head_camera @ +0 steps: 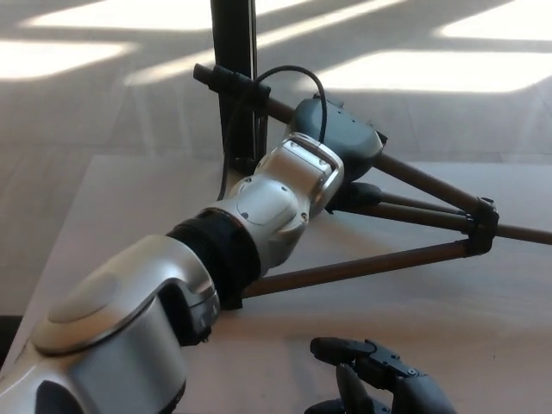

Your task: Use both hands of the robot to pick up the tripod lying in the middle of the desk and make it stand upright on the desk

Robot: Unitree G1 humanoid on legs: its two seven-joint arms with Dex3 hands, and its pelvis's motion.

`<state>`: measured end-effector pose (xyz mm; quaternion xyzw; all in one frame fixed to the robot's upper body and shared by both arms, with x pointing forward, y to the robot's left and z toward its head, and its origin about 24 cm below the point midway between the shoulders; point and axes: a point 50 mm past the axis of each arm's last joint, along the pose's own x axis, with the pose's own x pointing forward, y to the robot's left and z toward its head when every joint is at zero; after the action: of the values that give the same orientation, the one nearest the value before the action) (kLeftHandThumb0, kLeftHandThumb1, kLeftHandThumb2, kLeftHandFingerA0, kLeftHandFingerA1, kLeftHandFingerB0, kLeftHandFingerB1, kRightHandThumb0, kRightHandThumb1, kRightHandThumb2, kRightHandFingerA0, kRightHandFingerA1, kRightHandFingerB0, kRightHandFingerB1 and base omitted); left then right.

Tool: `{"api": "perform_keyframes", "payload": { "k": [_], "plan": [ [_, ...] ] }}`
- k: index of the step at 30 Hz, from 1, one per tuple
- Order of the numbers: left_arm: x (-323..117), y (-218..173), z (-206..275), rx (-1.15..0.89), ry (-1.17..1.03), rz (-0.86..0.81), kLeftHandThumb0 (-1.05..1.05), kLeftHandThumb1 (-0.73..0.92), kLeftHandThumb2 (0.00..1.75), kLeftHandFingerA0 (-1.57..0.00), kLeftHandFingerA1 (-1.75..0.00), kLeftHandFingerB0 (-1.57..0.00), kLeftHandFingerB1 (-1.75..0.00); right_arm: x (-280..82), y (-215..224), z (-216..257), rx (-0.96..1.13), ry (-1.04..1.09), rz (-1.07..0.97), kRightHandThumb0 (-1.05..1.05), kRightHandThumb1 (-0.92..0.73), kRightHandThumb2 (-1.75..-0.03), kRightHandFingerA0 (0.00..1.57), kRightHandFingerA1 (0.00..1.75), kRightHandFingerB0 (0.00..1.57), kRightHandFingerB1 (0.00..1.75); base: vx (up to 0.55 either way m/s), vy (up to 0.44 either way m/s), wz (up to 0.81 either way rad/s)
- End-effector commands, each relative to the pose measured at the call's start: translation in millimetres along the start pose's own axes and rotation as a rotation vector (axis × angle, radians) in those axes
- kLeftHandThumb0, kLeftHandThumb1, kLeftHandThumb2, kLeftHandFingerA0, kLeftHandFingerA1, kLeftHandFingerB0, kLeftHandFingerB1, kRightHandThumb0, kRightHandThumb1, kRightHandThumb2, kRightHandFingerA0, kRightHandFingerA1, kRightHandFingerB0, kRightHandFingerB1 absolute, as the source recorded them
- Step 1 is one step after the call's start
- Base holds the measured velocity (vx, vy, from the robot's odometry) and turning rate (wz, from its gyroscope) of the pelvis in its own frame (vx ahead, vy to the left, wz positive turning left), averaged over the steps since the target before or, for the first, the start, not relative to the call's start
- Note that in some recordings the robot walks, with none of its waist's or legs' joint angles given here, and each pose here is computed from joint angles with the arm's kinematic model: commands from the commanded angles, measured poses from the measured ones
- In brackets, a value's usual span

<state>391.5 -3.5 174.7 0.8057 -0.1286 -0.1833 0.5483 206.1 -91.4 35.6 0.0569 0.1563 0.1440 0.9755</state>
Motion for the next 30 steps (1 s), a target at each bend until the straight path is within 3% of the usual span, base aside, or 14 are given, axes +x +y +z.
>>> {"api": "perform_keyframes", "payload": {
  "k": [1,3,8,9,10,11,12,14,18,21,25,27,28,30],
  "plan": [
    [0,1,-3,0.083,0.015,0.053,-0.92,0.62,0.58,-0.02,-0.41,-0.07,-0.31,1,-1,-2,0.003,0.018,-0.015,-0.7,-0.86,-0.66,0.48,1.14,0.36,0.63,0.0,0.0,0.0],
    [-1,1,-12,0.167,0.025,0.048,-0.83,0.46,0.91,-0.04,-0.36,-0.04,-0.27,2,-2,0,-0.038,0.021,-0.028,-0.74,-0.84,-0.65,0.45,1.09,0.37,0.63,0.0,0.0,0.0],
    [-4,-7,-39,0.36,0.101,-0.003,-0.72,0.38,0.92,0.0,-0.51,-0.03,-0.28,2,-3,1,-0.067,0.013,-0.025,-0.81,-0.83,-0.65,0.47,1.04,0.4,0.67,0.0,0.0,0.0],
    [-5,-9,-42,0.387,0.106,0.003,-0.87,0.55,0.57,-0.1,-0.54,-0.03,-0.35,2,-3,1,-0.075,0.014,-0.028,-0.8,-0.83,-0.65,0.48,1.04,0.41,0.67,0.0,0.0,0.0],
    [-5,-9,-43,0.4,0.109,0.007,-0.87,0.55,0.57,-0.1,-0.54,-0.03,-0.35,2,-4,2,-0.079,0.013,-0.03,-0.8,-0.83,-0.65,0.48,1.04,0.41,0.67,0.0,0.0,0.0],
    [-6,-11,-48,0.45,0.118,0.008,-0.83,0.46,0.87,-0.25,-0.65,-0.04,-0.29,2,-4,2,-0.078,0.012,-0.035,-0.76,-0.83,-0.65,0.49,1.05,0.44,0.68,0.0,0.0,0.0],
    [-7,-13,-51,0.478,0.121,0.019,-0.76,0.55,0.57,-0.31,-0.67,-0.07,-0.37,2,-4,1,-0.076,0.014,-0.036,-0.75,-0.84,-0.65,0.49,1.06,0.44,0.68,0.0,0.0,0.0],
    [-9,-14,-54,0.489,0.119,0.047,-0.8,0.46,0.85,-0.39,-0.71,-0.09,-0.46,2,-3,1,-0.079,0.021,-0.043,-0.74,-0.84,-0.65,0.5,1.05,0.44,0.68,0.0,0.0,0.0],
    [-11,-18,-56,0.452,0.11,0.147,-0.53,0.53,0.59,-0.79,-1.4,-0.2,-0.42,0,0,1,-0.08,0.024,-0.05,-0.73,-0.84,-0.65,0.49,1.08,0.43,0.68,0.0,0.0,0.0],
    [-12,-20,-55,0.434,0.099,0.156,-0.58,0.45,0.76,-0.99,-1.37,-0.15,-0.5,-1,0,2,-0.078,0.028,-0.054,-0.72,-0.83,-0.65,0.48,1.08,0.43,0.68,0.0,0.0,0.0],
    [-11,-25,-49,0.295,0.049,0.176,-0.44,0.55,0.59,-0.93,-1.42,-0.27,-0.53,0,-1,5,-0.063,0.028,-0.062,-0.72,-0.82,-0.66,0.49,1.07,0.43,0.7,0.0,0.0,0.0],
    [-11,-27,-47,0.248,0.038,0.179,-0.48,0.39,0.84,-1.03,-1.24,-0.26,-0.64,1,-2,6,-0.056,0.031,-0.069,-0.71,-0.82,-0.65,0.5,1.07,0.45,0.7,0.0,0.0,0.0],
    [-10,-29,-43,0.233,0.029,0.187,-0.43,0.6,0.57,-0.94,-1.46,-0.31,-0.87,1,-3,6,-0.05,0.031,-0.078,-0.69,-0.83,-0.65,0.5,1.06,0.45,0.67,0.0,0.0,0.0],
    [-10,-30,-38,0.225,-0.001,0.193,-0.39,0.6,0.62,-0.9,-1.48,-0.36,-0.74,2,-4,8,-0.065,0.023,-0.083,-0.67,-0.84,-0.65,0.5,1.08,0.45,0.66,0.0,0.0,0.0]
  ]
}}
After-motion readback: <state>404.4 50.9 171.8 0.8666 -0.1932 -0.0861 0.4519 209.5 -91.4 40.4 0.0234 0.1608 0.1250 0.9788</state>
